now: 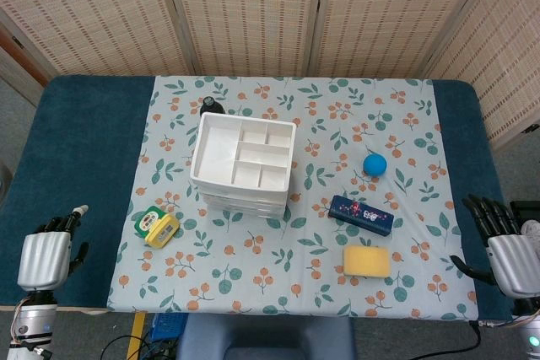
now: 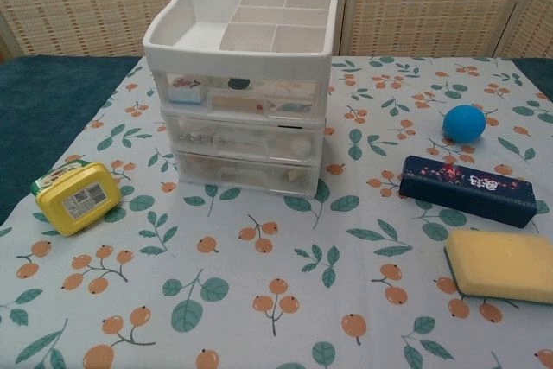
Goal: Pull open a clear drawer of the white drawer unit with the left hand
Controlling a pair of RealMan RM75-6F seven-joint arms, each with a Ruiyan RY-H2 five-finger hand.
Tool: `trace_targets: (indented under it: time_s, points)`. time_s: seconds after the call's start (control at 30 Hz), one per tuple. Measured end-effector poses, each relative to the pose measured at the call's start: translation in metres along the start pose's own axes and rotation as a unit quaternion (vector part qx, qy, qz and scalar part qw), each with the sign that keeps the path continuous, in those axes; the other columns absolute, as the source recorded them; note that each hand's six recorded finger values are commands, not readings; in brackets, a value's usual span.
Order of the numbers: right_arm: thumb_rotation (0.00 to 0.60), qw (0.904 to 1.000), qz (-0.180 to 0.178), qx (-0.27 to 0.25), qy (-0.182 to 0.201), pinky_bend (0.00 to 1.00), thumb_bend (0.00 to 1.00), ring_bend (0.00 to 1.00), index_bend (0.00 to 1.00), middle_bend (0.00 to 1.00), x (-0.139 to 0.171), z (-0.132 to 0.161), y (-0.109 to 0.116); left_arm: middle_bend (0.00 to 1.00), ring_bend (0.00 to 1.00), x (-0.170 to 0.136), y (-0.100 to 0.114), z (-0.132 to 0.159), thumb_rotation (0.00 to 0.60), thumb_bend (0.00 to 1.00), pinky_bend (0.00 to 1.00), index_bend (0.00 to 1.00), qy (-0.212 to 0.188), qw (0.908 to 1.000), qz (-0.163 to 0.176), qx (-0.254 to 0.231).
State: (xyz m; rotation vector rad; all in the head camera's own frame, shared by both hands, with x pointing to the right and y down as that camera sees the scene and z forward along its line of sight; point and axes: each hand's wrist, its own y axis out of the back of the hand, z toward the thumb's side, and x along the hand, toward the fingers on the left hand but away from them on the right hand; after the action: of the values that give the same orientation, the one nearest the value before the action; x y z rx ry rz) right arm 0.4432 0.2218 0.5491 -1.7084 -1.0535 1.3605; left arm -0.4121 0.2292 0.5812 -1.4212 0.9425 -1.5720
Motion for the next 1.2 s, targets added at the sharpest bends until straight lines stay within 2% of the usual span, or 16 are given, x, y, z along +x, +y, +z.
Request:
trace_targets:
  time_s: [0.3, 0.5, 0.63, 0.77, 0.87, 1.0, 1.07, 1.1, 1.2]
  points:
    - [0.600, 1.0000, -0.001, -0.005, 0.006, 0.01, 0.20, 0.00, 0.02, 0.04, -0.003, 0.003, -0.003, 0.40, 0.35, 0.000, -0.001, 0.005, 0.600, 0.33, 0.49, 0.22, -0.004, 0.9998, -0.008, -0.016]
    - [0.600, 0.9999, -0.015, -0.002, 0.000, 0.01, 0.20, 0.00, 0.02, 0.04, -0.002, 0.000, 0.004, 0.40, 0.36, 0.002, 0.000, 0.013, 0.600, 0.33, 0.49, 0.23, -0.014, 0.9965, -0.022, -0.079]
    - [0.600, 0.9996, -0.028, 0.001, -0.008, 0.01, 0.20, 0.00, 0.02, 0.04, -0.001, -0.003, 0.011, 0.41, 0.38, 0.006, 0.003, 0.024, 0.600, 0.33, 0.50, 0.25, -0.035, 0.9929, -0.025, -0.111]
    - [0.600, 0.9994, -0.032, 0.000, -0.011, 0.01, 0.20, 0.00, 0.02, 0.04, -0.002, -0.004, 0.013, 0.49, 0.46, 0.009, 0.003, 0.036, 0.600, 0.33, 0.62, 0.28, -0.052, 0.9872, -0.034, -0.147]
    - [0.600, 0.9994, -0.035, -0.001, -0.009, 0.01, 0.20, 0.00, 0.02, 0.04, -0.003, -0.003, 0.014, 0.57, 0.56, 0.012, 0.000, 0.051, 0.600, 0.33, 0.73, 0.30, -0.068, 0.9755, -0.052, -0.202]
    - [0.600, 0.9991, -0.043, 0.000, -0.005, 0.01, 0.20, 0.00, 0.02, 0.04, -0.003, -0.001, 0.020, 0.66, 0.68, 0.017, -0.005, 0.073, 0.600, 0.33, 0.87, 0.31, -0.092, 0.9487, -0.094, -0.287]
    - [0.600, 0.9989, -0.046, 0.002, -0.007, 0.01, 0.20, 0.00, 0.02, 0.04, -0.001, 0.000, 0.022, 0.71, 0.75, 0.019, -0.009, 0.087, 0.600, 0.33, 0.96, 0.31, -0.104, 0.9284, -0.122, -0.335]
    - [0.600, 0.9989, -0.046, 0.002, -0.009, 0.01, 0.20, 0.00, 0.02, 0.04, 0.000, 0.000, 0.022, 0.74, 0.78, 0.020, -0.011, 0.095, 0.600, 0.33, 0.98, 0.30, -0.111, 0.9150, -0.139, -0.362]
    - [0.600, 0.9988, -0.046, 0.000, -0.014, 0.01, 0.20, 0.00, 0.02, 0.04, 0.002, -0.001, 0.020, 0.80, 0.87, 0.021, -0.016, 0.115, 0.600, 0.33, 1.00, 0.28, -0.125, 0.8814, -0.177, -0.420]
